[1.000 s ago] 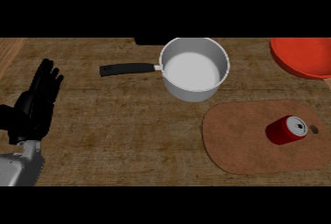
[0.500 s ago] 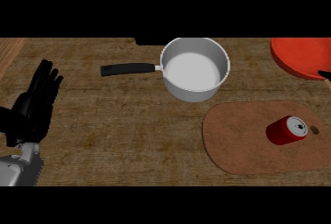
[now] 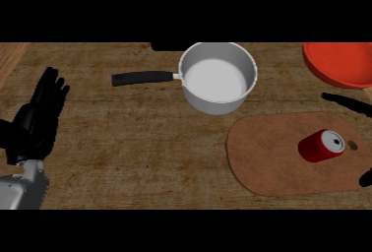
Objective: Pick the can from the cutting board and place it in the pot
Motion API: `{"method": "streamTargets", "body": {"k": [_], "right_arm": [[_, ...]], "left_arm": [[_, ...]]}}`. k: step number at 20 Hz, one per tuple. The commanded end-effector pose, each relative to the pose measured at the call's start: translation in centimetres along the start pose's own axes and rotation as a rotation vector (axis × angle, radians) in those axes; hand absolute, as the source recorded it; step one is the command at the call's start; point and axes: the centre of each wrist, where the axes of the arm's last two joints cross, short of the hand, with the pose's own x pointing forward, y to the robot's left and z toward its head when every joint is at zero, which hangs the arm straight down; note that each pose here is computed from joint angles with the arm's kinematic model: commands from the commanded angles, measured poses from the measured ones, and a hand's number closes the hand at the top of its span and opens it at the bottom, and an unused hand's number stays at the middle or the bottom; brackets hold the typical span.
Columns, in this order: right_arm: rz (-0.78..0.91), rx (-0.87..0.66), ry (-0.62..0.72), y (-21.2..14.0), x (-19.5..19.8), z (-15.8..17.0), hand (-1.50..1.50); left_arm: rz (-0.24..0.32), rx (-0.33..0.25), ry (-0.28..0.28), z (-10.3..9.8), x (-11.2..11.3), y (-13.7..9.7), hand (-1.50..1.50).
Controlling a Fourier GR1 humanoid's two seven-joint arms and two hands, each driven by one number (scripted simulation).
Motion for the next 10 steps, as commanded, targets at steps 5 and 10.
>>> {"method": "streamTargets", "body": {"k": [5,10], "right_arm": [[0.07,0.015,0.12,1.9,0.9,-1.1,-1.5],[0.072,-0.003,0.136,3.2,0.2,-0.8,-1.5]], "left_arm": [[-0.011,0.009,-0.01,-0.6,-1.8,-2.3,0.0],[-0.005,-0.006,-0.004,-0.2,-0.1,-0.5,0.0]]}}
